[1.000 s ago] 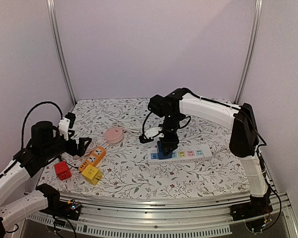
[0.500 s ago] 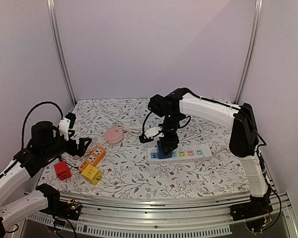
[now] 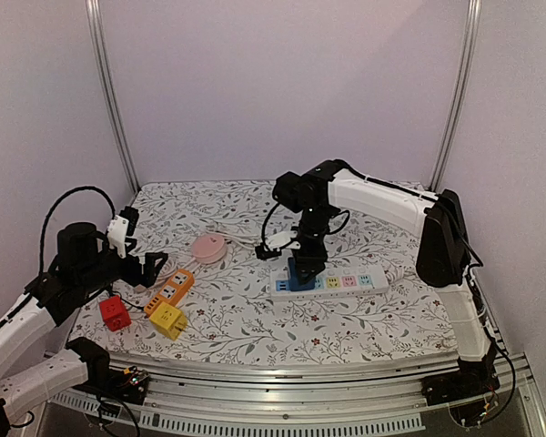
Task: Insert the plug
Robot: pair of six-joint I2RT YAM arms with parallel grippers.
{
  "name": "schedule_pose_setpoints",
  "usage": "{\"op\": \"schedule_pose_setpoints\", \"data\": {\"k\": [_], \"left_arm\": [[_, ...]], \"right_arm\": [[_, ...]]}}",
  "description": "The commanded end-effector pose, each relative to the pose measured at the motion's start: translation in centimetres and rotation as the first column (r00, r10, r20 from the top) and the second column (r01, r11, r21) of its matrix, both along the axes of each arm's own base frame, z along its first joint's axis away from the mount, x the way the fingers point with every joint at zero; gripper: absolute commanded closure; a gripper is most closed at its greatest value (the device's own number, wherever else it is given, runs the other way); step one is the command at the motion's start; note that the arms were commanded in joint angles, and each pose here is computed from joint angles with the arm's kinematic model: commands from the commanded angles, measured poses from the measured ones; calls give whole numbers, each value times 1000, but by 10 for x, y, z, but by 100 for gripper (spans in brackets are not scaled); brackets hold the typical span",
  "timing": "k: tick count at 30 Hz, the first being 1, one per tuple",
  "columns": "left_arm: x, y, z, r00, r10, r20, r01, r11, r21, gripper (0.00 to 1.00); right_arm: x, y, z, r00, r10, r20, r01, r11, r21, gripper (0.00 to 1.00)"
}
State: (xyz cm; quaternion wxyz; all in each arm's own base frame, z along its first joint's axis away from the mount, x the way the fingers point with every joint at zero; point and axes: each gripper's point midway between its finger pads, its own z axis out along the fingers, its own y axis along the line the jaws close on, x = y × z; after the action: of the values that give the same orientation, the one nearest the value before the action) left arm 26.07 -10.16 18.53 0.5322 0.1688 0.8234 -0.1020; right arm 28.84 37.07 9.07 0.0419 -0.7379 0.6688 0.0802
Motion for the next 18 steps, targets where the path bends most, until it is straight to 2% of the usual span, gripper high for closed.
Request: {"op": "schedule_pose_setpoints", "data": {"k": [1, 4, 8, 12, 16, 18], "left_arm": [[2, 1, -2, 1000, 2, 10, -2, 1000, 2, 0], [0, -9, 4, 998, -68, 20, 68, 998, 9, 0], [3, -48, 22, 960, -280, 30, 276, 957, 87, 2], [-1, -110, 12, 855, -516, -45, 518, 850, 94, 4], [-8, -179, -8, 725, -684, -77, 683, 729, -51, 6], [-5, -204, -8, 688, -726, -10, 721, 684, -112, 7]], "right_arm": [[-11, 12, -49, 997, 38, -69, -41, 999, -35, 100], [-12, 14, -51, 994, 20, -112, -21, 1000, -7, 100], [-4, 12, -44, 987, -37, -155, 45, 998, 48, 100], [2, 8, -33, 991, -54, -121, 66, 994, 91, 100], [3, 11, -18, 994, -33, -104, 49, 986, 161, 100], [6, 13, -15, 996, -22, -81, 37, 982, 183, 100]]}}
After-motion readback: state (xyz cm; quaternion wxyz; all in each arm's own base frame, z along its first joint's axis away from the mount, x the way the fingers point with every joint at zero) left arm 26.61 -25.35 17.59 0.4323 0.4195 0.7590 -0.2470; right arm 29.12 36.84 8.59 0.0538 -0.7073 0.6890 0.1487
